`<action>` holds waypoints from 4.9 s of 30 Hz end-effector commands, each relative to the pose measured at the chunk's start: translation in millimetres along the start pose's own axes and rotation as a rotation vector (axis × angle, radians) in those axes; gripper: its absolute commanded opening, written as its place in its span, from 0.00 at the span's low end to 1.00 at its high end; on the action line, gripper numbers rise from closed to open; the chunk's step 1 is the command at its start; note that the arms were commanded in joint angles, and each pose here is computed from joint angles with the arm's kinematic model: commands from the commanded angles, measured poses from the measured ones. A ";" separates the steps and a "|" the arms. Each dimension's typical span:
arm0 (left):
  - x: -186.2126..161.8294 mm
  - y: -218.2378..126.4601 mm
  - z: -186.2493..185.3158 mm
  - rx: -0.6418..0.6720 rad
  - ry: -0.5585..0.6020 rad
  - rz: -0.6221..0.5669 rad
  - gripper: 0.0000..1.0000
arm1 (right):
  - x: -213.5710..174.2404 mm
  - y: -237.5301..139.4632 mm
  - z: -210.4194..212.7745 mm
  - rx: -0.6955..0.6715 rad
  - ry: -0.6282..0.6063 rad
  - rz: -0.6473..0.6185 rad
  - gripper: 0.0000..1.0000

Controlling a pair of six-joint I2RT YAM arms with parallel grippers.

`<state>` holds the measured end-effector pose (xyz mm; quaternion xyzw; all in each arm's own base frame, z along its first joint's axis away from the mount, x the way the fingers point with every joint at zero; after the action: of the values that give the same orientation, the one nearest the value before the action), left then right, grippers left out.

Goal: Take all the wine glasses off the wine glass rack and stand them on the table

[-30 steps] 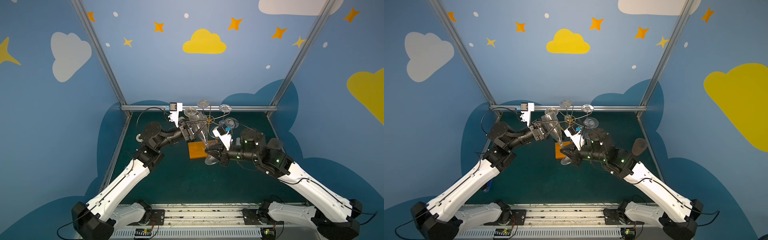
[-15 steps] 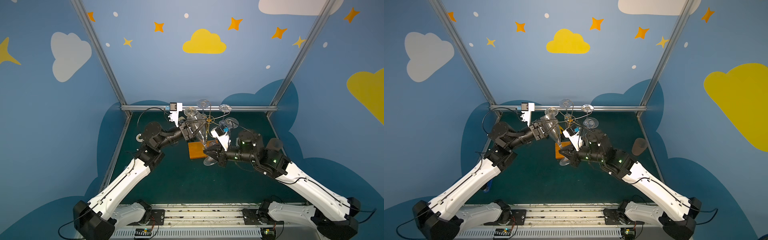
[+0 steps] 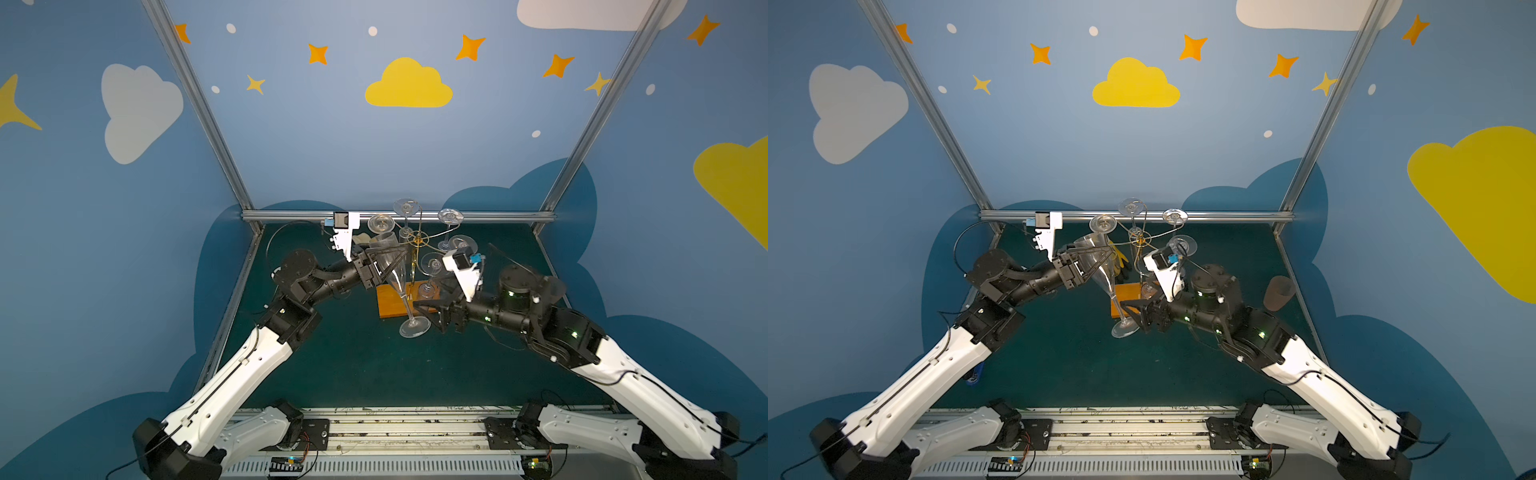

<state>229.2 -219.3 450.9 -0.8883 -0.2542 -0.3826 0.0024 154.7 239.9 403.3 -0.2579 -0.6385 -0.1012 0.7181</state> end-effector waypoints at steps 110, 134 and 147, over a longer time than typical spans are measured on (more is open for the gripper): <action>26.4 -50.0 344.7 0.915 0.732 -0.457 0.50 | -19.7 -113.2 -70.6 -0.631 -0.048 -0.138 0.89; 5.4 -54.0 357.6 0.975 0.737 -0.418 0.97 | -23.6 -122.2 -71.1 -0.643 -0.044 -0.127 0.89; 24.2 -66.5 317.4 1.009 0.752 -0.453 0.99 | -24.1 -135.5 -68.9 -0.642 -0.052 -0.157 0.89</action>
<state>434.7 -92.3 218.5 -0.5194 -0.5579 -0.4946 0.4176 149.6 94.5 399.6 -0.4276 -0.6094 -0.3303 0.5803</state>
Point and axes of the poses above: each gripper's point midway between its finger pads, its own y axis out along the fingers, its own z axis along the line the jaws close on, x = y × z, the point moved 4 cm from there along -y, back along the fingers, and after that the axes turned 10 degrees about -y, right-handed, at the moved point
